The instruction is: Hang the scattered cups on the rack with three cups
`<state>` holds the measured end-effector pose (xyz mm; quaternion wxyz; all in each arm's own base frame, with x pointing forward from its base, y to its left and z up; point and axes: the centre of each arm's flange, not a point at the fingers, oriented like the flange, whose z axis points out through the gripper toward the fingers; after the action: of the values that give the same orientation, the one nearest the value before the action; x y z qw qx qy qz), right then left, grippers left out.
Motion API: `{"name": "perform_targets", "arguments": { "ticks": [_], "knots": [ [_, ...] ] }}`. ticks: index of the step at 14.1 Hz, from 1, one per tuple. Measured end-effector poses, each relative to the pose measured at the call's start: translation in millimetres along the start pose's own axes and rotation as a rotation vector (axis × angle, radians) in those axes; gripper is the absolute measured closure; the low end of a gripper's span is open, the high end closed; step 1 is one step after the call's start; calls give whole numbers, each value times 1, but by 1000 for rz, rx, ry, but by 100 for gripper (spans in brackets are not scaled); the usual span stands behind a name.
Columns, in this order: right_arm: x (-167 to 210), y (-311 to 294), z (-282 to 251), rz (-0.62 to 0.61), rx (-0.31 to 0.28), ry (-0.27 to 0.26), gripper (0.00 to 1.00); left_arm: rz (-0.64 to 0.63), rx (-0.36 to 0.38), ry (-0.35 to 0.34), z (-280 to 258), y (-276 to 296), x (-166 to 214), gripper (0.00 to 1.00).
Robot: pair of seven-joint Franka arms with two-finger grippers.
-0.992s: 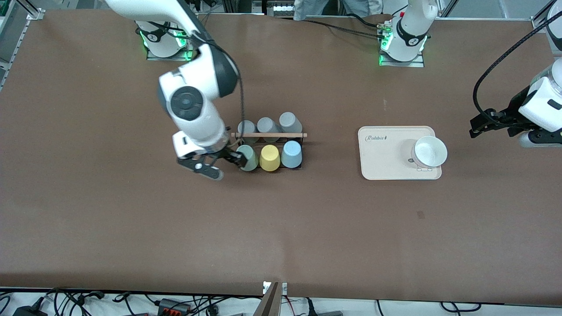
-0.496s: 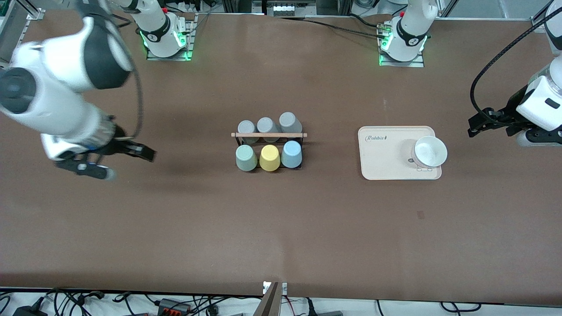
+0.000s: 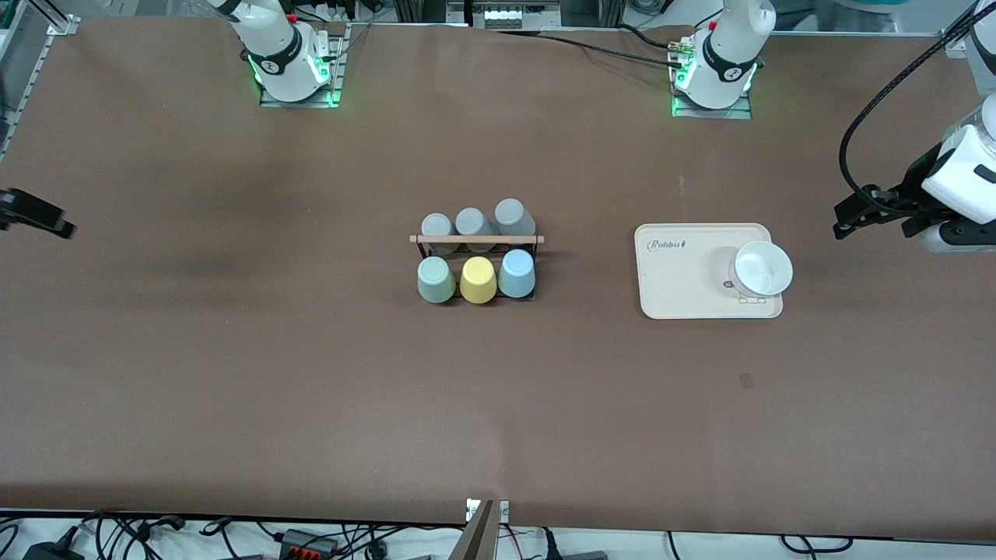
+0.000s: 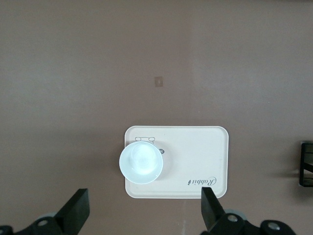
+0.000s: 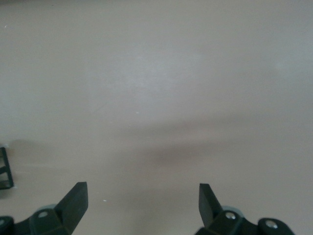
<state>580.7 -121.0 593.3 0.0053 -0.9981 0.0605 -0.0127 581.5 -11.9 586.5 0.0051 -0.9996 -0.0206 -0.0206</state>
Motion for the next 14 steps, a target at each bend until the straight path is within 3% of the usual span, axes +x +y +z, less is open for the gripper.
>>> {"name": "perform_targets", "arguments": {
  "ticks": [4,7,11,14],
  "knots": [
    [-16,-11,4,-38,12,-109,0,12,0,-4,-2,7,-3,0],
    [-14,-39,10,-90,4,-118,0,12,0,-3,-3,7,-3,0],
    [-11,-69,8,-155,-87,-94,0,12,-1,0,-4,7,-3,0],
    [-11,-60,8,-135,-84,-93,0,13,-1,2,-6,7,-4,0]
  ]
}}
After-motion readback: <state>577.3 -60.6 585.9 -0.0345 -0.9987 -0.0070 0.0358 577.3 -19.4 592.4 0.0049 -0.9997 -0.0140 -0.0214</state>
